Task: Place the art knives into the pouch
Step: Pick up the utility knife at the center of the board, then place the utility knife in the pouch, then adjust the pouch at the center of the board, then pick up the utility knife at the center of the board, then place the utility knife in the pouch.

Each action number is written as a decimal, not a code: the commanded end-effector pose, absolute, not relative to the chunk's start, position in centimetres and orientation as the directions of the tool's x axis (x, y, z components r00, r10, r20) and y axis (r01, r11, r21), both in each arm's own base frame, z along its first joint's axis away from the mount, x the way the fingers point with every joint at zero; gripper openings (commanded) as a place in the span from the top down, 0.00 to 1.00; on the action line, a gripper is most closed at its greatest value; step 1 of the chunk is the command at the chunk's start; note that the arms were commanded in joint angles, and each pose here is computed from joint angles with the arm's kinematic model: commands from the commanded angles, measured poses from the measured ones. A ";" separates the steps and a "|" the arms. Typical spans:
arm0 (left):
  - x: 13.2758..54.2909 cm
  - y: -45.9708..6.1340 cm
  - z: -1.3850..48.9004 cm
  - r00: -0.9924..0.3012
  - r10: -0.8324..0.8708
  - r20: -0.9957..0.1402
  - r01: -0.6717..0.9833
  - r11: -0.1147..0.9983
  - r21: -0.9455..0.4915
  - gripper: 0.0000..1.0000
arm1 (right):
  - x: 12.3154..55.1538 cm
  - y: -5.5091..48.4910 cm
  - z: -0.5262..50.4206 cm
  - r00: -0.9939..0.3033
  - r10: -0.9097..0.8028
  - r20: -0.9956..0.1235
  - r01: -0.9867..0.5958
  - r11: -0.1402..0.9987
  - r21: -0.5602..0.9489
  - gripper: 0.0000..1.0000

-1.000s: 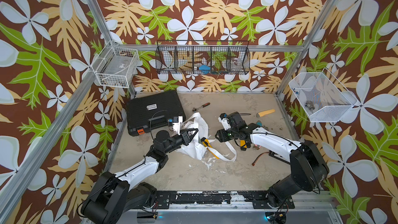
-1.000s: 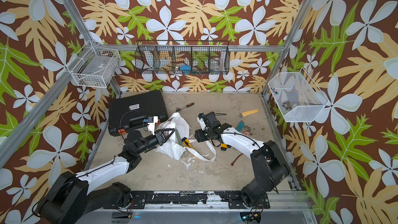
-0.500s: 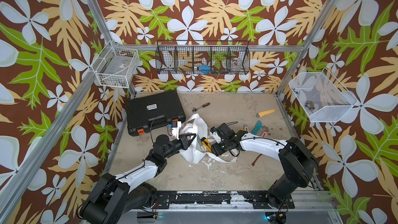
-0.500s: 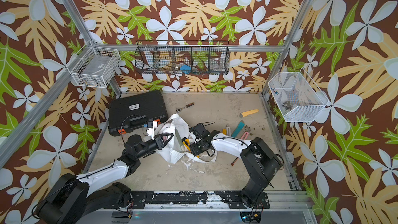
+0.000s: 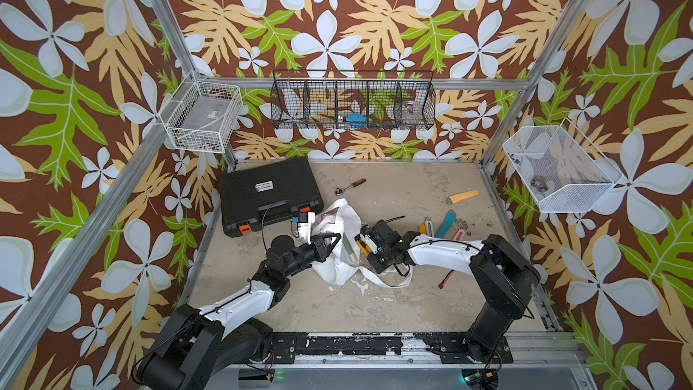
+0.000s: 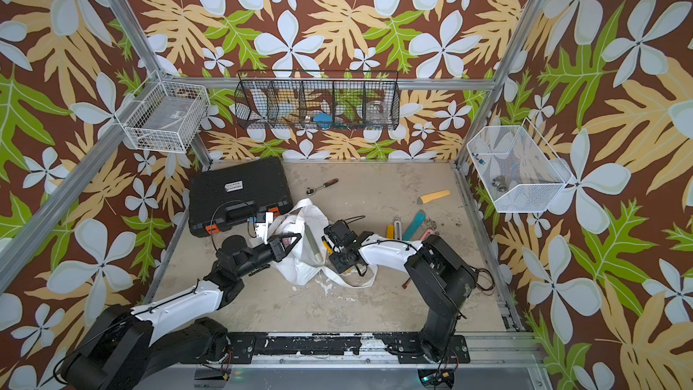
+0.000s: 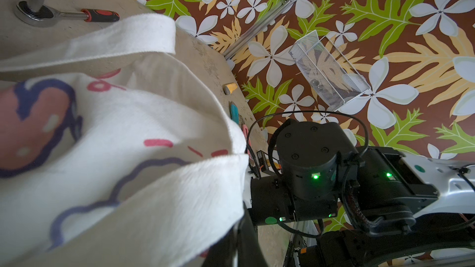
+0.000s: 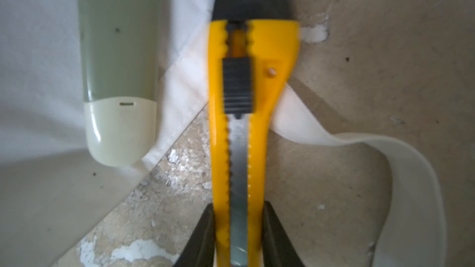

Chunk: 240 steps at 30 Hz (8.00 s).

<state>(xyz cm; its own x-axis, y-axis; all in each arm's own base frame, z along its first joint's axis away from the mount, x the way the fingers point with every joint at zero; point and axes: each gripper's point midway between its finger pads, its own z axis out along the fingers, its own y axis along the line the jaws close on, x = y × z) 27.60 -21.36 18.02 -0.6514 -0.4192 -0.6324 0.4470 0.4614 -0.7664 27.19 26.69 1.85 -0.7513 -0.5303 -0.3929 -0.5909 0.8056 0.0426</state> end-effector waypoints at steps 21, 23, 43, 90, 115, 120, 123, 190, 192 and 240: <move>27.5 -21.2 18.3 -0.637 -0.430 -0.640 0.459 0.455 -0.763 1.00 | 27.8 35.0 8.3 -0.711 -0.510 -0.484 -0.687 0.650 0.323 0.88; 27.4 -21.1 18.5 -0.632 -0.438 -0.640 0.459 0.454 -0.764 1.00 | 28.4 36.4 8.4 -0.712 -0.506 -0.486 -0.690 0.631 0.354 0.88; 28.0 -20.5 17.4 -0.628 -0.459 -0.629 0.411 0.491 -0.768 1.00 | 30.2 32.4 9.6 -0.712 -0.391 -0.583 -0.652 0.677 0.342 0.21; 28.9 -20.7 20.3 -0.600 -0.492 -0.631 0.433 0.463 -0.773 1.00 | 30.6 32.6 18.1 -0.759 -0.208 -0.617 -0.612 0.552 0.567 1.00; 29.5 -19.9 42.0 -0.348 -0.515 -0.784 0.614 0.506 -0.605 1.00 | 35.2 27.5 37.8 -0.563 -0.044 -0.826 -0.665 0.618 0.420 1.00; 30.3 -19.5 41.9 -0.336 -0.510 -0.792 0.593 0.538 -0.598 1.00 | 36.9 27.8 35.1 -0.608 -0.072 -0.790 -0.640 0.634 0.434 1.00; 30.2 -19.6 41.1 -0.352 -0.513 -0.783 0.589 0.529 -0.611 1.00 | 37.2 27.3 31.6 -0.650 -0.099 -0.754 -0.598 0.678 0.427 1.00; 27.6 -22.1 24.0 -0.578 -0.430 -0.693 0.517 0.465 -0.719 1.00 | 31.9 13.3 10.5 -0.878 -0.137 -0.458 -0.138 0.990 -0.032 0.83; 27.7 -22.2 23.6 -0.585 -0.422 -0.693 0.514 0.468 -0.719 1.00 | 31.4 14.3 12.3 -0.860 -0.160 -0.485 -0.172 0.985 -0.020 0.83; 26.9 -21.1 23.8 -0.554 -0.454 -0.698 0.512 0.475 -0.715 1.00 | 33.8 14.0 13.7 -0.827 -0.072 -0.557 -0.126 0.990 0.060 0.15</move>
<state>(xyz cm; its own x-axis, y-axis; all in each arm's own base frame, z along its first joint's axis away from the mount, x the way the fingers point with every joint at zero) 26.82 -21.12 22.98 -0.5745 -0.4395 -0.6905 0.4932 0.4874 -0.7205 33.02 16.06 15.65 -0.8045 -0.1207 -0.5816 -0.2123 0.9729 0.0918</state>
